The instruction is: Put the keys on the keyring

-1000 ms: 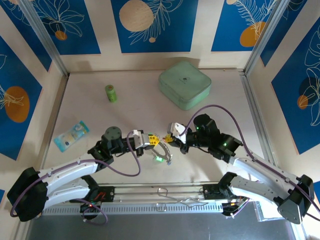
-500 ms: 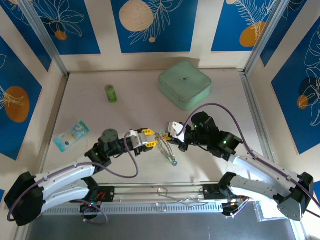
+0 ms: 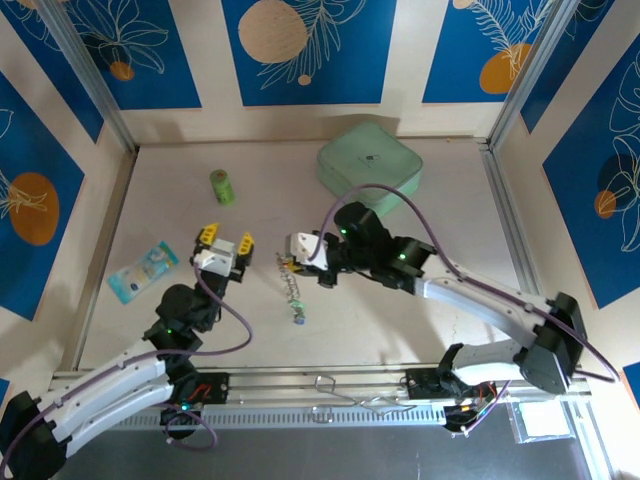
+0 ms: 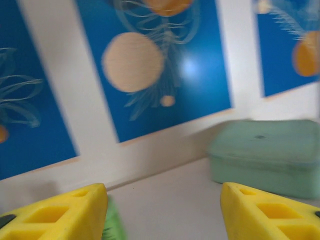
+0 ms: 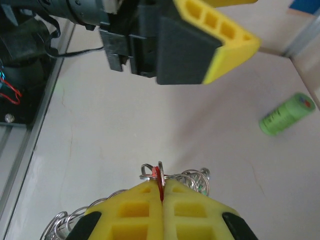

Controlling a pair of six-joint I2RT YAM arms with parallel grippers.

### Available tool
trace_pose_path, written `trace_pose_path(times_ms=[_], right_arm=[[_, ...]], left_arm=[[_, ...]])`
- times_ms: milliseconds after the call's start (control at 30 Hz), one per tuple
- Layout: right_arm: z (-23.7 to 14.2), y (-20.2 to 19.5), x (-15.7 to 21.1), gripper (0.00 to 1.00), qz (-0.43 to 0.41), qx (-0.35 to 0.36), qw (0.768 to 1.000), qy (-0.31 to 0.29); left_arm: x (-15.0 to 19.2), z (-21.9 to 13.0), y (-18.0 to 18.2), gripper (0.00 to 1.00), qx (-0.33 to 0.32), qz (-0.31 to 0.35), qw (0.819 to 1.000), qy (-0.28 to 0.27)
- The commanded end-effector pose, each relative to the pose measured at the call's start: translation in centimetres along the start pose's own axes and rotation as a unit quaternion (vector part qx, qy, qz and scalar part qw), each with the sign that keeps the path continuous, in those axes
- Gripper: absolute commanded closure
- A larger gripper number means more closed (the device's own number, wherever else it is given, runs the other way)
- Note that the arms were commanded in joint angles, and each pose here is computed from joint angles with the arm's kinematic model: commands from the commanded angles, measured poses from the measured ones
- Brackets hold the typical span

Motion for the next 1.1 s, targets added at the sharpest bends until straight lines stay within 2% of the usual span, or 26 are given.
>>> trace_pose_path(times_ms=[0, 67, 167, 367, 500, 700, 933, 967, 1067], right_arm=[[2.0, -0.6, -2.6, 1.00, -0.017, -0.015, 0.997, -0.070], [3.4, -1.0, -2.3, 1.00, -0.006, -0.013, 0.997, -0.072], [4.8, -1.5, -0.5, 1.00, -0.001, 0.000, 0.999, -0.037], [4.7, -1.5, 5.7, 1.00, -0.017, 0.034, 0.991, 0.129], [3.4, -0.8, 9.5, 1.00, -0.016, 0.025, 0.971, 0.238], [2.8, 0.1, 14.3, 1.00, -0.030, 0.016, 0.923, 0.384], [2.0, 0.5, 17.8, 1.00, -0.021, -0.003, 0.878, 0.478], [1.9, 0.5, 18.2, 0.97, -0.020, -0.003, 0.873, 0.487], [1.7, 0.8, 19.2, 0.77, -0.021, -0.009, 0.852, 0.523]], left_arm=[[-1.1, -0.6, 3.0, 0.39, -0.120, 0.008, 0.992, 0.034], [-1.1, -0.8, 3.3, 0.39, -0.125, 0.009, 0.991, 0.039], [-0.7, -0.9, 3.2, 0.39, -0.119, 0.010, 0.991, 0.056], [0.9, -0.8, 2.4, 0.38, -0.101, -0.001, 0.992, 0.079], [1.9, -0.4, 1.9, 0.37, -0.096, -0.008, 0.991, 0.094], [3.5, 0.4, 1.5, 0.37, -0.095, -0.022, 0.988, 0.117], [4.8, 1.4, 1.8, 0.36, -0.101, -0.027, 0.985, 0.140], [4.9, 1.5, 1.9, 0.36, -0.105, -0.028, 0.984, 0.142], [5.1, 1.5, 2.3, 0.40, -0.130, -0.031, 0.980, 0.148]])
Point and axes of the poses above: each hand's point on the last joint's axis, 136 mm out from that joint toward the fingers, its own z axis out along the fingers, its own y axis along the line the jaws close on, x = y × z, the point moved 10 cm from there along -z, back along the fingers, and after that the axes turned 8 degrees about z, right-handed, at the moved point
